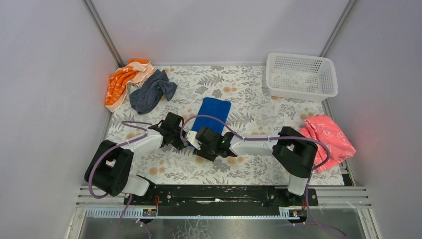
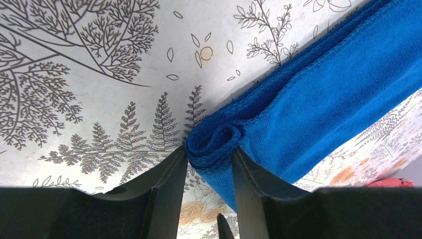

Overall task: Roll the towels
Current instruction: Roll the towel at the center of the board.

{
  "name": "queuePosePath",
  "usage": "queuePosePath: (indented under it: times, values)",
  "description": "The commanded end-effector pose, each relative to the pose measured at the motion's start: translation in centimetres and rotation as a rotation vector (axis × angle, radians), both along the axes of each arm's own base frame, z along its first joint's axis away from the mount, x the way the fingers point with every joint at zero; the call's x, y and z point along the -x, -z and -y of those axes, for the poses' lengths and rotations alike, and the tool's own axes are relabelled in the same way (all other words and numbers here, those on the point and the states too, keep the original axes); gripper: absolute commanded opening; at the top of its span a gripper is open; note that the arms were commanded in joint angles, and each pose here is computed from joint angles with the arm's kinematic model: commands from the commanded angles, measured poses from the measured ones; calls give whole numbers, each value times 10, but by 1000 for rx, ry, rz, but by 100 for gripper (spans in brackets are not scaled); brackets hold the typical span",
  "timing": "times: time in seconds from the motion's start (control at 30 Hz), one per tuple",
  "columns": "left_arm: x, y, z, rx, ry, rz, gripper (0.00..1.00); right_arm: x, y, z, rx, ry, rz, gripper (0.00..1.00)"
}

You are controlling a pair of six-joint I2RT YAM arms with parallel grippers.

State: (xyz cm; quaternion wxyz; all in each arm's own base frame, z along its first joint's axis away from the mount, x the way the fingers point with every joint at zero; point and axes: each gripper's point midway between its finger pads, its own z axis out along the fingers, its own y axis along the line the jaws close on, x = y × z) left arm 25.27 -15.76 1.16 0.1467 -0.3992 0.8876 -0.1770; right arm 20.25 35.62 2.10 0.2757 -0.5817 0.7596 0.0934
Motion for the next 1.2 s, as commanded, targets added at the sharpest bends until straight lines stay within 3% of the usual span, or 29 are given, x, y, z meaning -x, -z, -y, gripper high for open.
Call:
queuePosePath:
  times: [0.0,0.27,0.43,0.6,0.9,1.17]
  values:
    - [54,47,-45,-213,5,-210,38,-2,6,22,74,44,-7,51]
    - [52,47,-45,-217,10,-207,37,1,45,40,203,56,-53,48]
    - [50,46,-45,-218,11,-202,37,8,59,44,244,49,-97,35]
    - [49,39,-53,-241,-8,-192,37,27,40,8,100,-17,-220,2]
    - [45,19,-66,-258,-43,-141,39,38,-11,-33,-227,-31,-539,0]
    - [29,-27,-63,-205,-54,31,68,11,-38,-40,-490,82,-835,0]
